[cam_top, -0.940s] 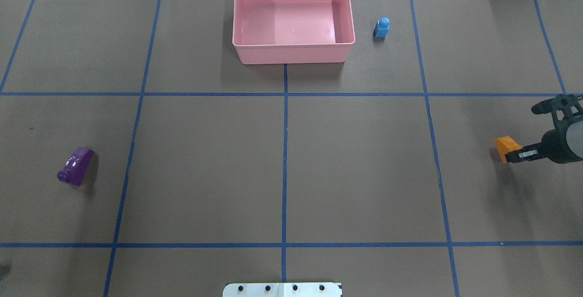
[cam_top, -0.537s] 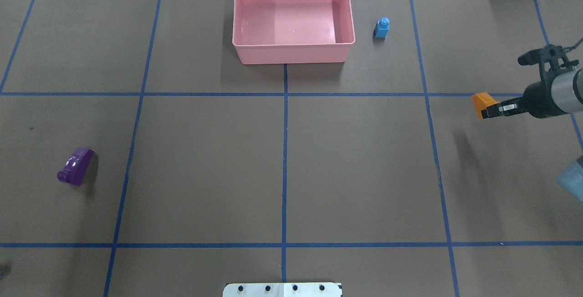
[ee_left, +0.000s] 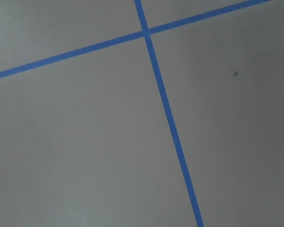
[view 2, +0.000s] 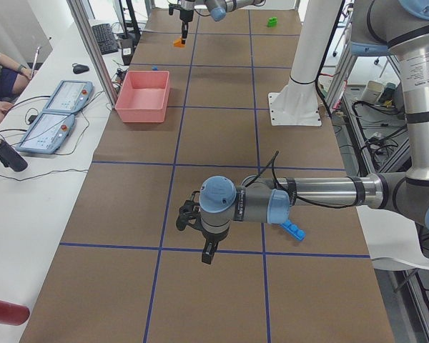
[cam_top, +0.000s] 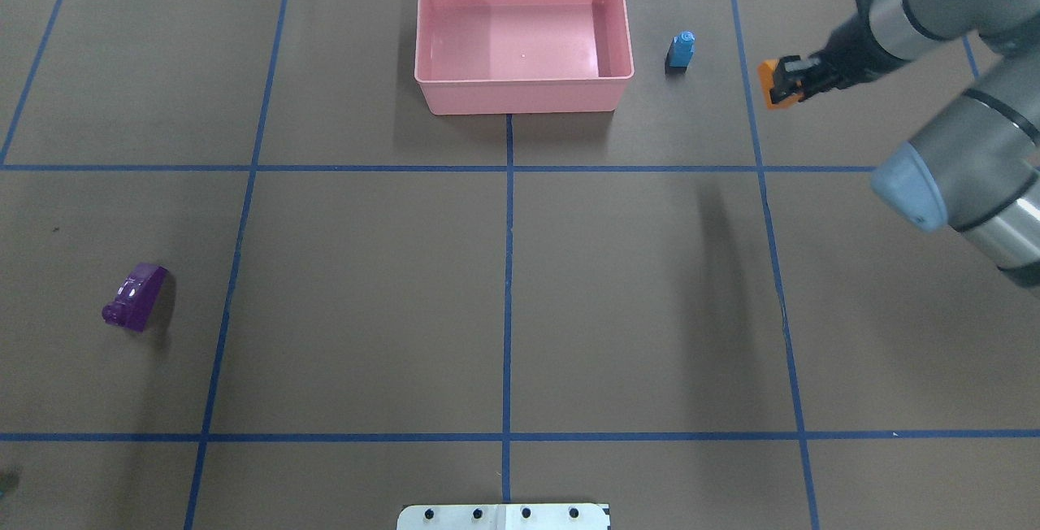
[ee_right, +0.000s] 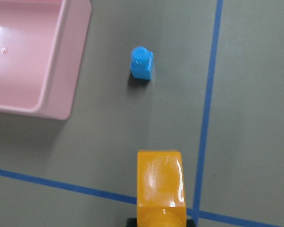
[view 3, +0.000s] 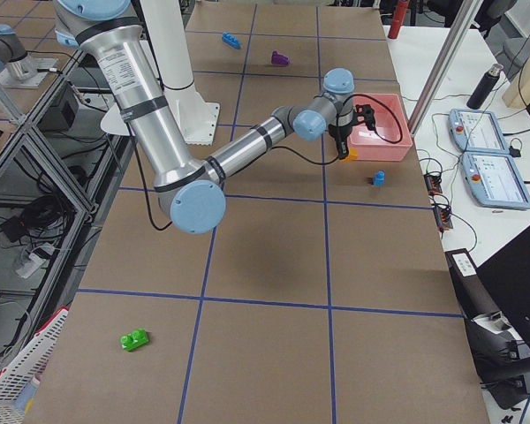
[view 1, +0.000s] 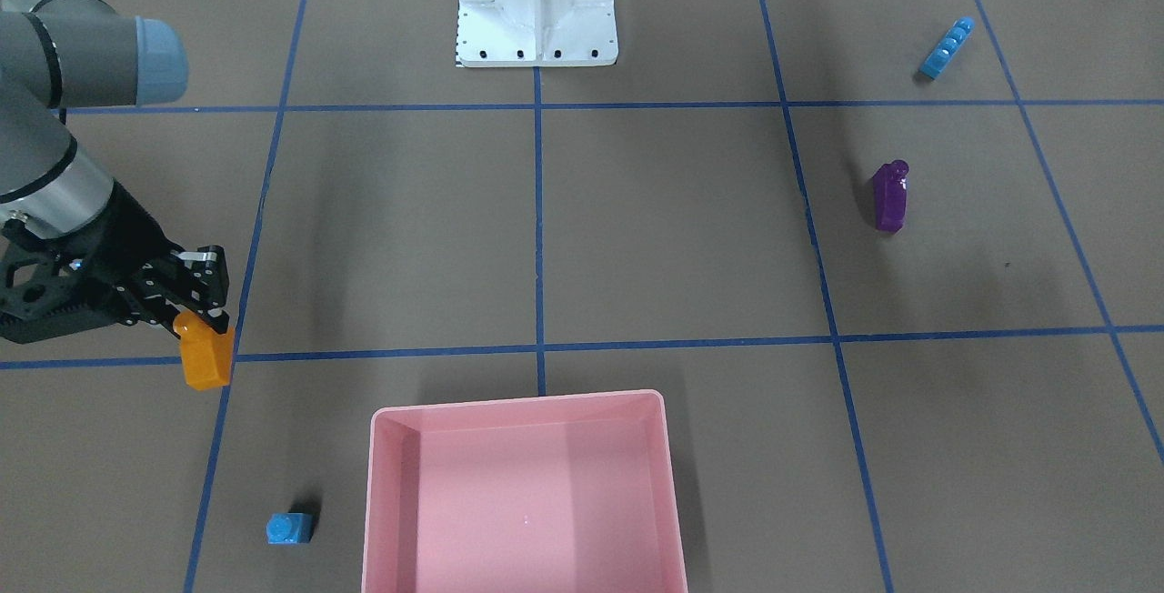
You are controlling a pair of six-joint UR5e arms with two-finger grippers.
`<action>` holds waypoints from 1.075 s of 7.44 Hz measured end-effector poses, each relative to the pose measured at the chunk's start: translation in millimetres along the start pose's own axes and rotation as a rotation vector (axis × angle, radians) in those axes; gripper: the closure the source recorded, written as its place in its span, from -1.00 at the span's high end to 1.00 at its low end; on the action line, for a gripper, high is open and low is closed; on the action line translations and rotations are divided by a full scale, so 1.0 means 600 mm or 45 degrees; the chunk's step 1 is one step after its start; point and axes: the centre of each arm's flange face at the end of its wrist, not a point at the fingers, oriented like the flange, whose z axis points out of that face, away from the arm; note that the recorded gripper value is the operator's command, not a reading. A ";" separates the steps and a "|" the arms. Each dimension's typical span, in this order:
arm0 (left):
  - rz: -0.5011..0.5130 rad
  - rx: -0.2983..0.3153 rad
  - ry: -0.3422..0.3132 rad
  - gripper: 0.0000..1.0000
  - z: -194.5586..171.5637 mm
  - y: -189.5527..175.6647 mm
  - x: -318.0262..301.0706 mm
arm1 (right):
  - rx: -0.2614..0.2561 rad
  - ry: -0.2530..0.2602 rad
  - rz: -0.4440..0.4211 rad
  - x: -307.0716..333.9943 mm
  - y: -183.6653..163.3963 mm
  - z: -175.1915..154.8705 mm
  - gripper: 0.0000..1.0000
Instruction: Put all blocks into box
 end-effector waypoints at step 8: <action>-0.001 -0.001 0.000 1.00 0.001 0.000 -0.001 | -0.029 0.144 0.062 -0.286 -0.198 0.195 -1.00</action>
